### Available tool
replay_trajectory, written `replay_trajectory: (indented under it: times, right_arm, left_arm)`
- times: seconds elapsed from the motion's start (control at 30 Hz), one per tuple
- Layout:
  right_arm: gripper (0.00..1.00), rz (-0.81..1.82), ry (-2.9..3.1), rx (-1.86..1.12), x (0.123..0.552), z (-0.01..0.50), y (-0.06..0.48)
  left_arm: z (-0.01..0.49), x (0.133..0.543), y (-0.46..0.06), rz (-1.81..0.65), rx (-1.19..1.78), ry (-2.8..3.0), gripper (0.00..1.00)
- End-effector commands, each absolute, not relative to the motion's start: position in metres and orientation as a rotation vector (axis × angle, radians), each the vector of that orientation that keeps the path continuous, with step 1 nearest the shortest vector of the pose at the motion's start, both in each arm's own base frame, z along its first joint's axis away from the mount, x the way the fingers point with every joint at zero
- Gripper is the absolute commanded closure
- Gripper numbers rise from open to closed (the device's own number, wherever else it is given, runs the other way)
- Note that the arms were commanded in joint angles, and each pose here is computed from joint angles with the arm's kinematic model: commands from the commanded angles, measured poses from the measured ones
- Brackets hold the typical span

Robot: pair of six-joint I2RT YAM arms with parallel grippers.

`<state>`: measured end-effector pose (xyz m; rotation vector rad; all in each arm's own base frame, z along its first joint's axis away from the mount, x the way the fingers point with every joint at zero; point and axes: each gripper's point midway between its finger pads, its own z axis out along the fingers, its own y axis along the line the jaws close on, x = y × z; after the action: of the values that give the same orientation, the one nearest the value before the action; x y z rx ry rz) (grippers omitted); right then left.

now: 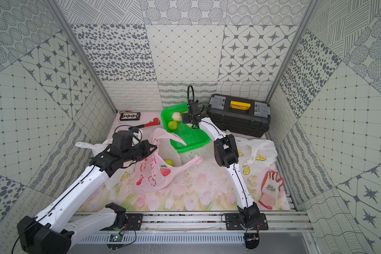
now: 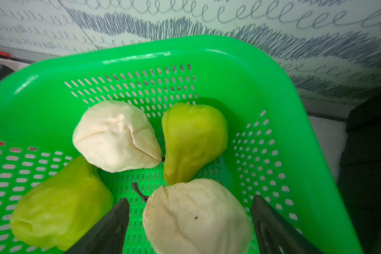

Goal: Place the pears into plastic bags & tie knots
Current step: Pick up the pear from the basket.

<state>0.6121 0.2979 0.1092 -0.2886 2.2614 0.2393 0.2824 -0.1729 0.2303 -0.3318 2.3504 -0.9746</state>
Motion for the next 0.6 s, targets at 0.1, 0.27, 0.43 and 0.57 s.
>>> replay_trajectory:
  times: [0.1,0.27,0.43,0.57]
  right_arm:
    - [0.12,0.253,2.332,-0.395,0.595,0.09,0.312]
    - [0.15,0.231,2.378,-0.411,0.588,0.078,0.308]
    - [0.34,0.253,2.312,-0.394,0.588,0.099,0.308]
    - [0.48,0.328,2.274,-0.382,0.582,0.127,0.313]
  left_arm:
    - [0.227,0.28,-0.178,-0.977,-0.291,2.37,1.0]
    - [0.225,0.279,-0.181,-0.984,-0.287,2.371,1.0]
    - [0.228,0.276,-0.18,-0.978,-0.285,2.366,1.0]
    - [0.231,0.275,-0.179,-0.974,-0.284,2.356,1.0]
